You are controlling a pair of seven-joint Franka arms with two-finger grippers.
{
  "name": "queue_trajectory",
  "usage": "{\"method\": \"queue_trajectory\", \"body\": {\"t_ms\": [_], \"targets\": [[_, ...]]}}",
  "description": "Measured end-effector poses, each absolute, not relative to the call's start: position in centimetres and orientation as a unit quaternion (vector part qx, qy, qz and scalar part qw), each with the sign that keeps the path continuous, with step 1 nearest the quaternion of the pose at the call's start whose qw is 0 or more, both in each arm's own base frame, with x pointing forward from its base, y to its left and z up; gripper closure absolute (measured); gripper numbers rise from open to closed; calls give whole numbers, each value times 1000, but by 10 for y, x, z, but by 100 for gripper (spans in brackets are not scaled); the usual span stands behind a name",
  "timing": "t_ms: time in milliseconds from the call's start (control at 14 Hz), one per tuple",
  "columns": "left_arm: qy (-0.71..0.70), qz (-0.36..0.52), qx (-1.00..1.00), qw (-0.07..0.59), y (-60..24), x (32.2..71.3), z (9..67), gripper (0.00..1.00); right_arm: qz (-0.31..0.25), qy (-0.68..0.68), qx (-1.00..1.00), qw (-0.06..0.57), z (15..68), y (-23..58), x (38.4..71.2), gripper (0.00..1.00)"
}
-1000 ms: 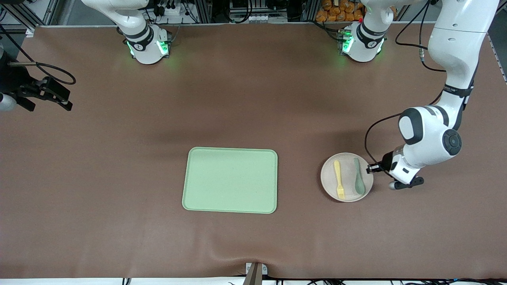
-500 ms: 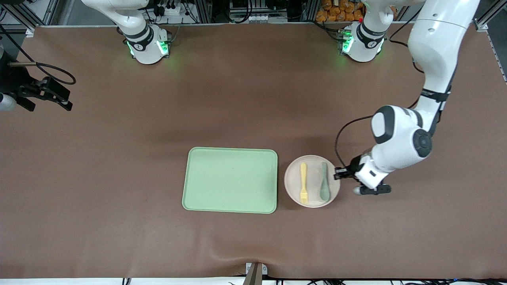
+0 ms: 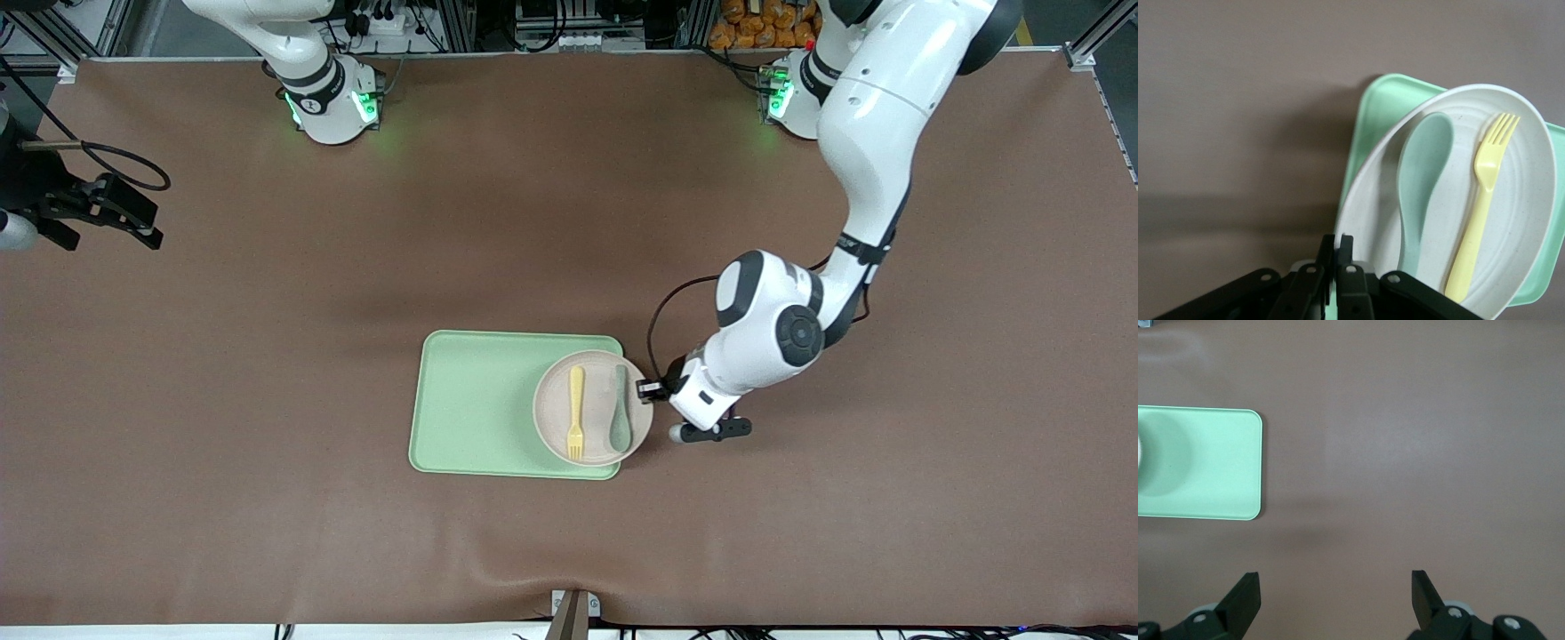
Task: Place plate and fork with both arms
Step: 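Slide the white plate with the left gripper onto the green tray, then release the plate and withdraw the left gripper while the right gripper reaches in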
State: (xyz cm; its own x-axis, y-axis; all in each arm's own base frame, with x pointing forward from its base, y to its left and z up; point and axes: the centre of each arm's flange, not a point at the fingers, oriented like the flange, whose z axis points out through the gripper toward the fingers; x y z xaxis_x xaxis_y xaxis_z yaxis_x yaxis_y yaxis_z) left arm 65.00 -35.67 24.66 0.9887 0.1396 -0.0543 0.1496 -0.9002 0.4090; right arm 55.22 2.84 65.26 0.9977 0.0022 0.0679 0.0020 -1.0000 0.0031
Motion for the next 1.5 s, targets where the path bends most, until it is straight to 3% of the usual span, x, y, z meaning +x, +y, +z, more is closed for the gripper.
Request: {"method": "queue_trajectory", "body": {"t_ms": [571, 1000, 1071, 1500], "targets": [[72, 4, 973, 219, -394, 638, 194, 95, 33, 1, 999, 1, 651, 28, 553, 0], [65, 1, 974, 219, -405, 631, 190, 95, 30, 1, 1000, 2, 650, 28, 553, 0], [64, 1, 974, 219, -406, 630, 189, 90, 29, 1, 1000, 2, 650, 28, 553, 0], [71, 19, 970, 231, -406, 645, 224, 31, 27, 1, 1000, 2, 648, 28, 553, 0]]}}
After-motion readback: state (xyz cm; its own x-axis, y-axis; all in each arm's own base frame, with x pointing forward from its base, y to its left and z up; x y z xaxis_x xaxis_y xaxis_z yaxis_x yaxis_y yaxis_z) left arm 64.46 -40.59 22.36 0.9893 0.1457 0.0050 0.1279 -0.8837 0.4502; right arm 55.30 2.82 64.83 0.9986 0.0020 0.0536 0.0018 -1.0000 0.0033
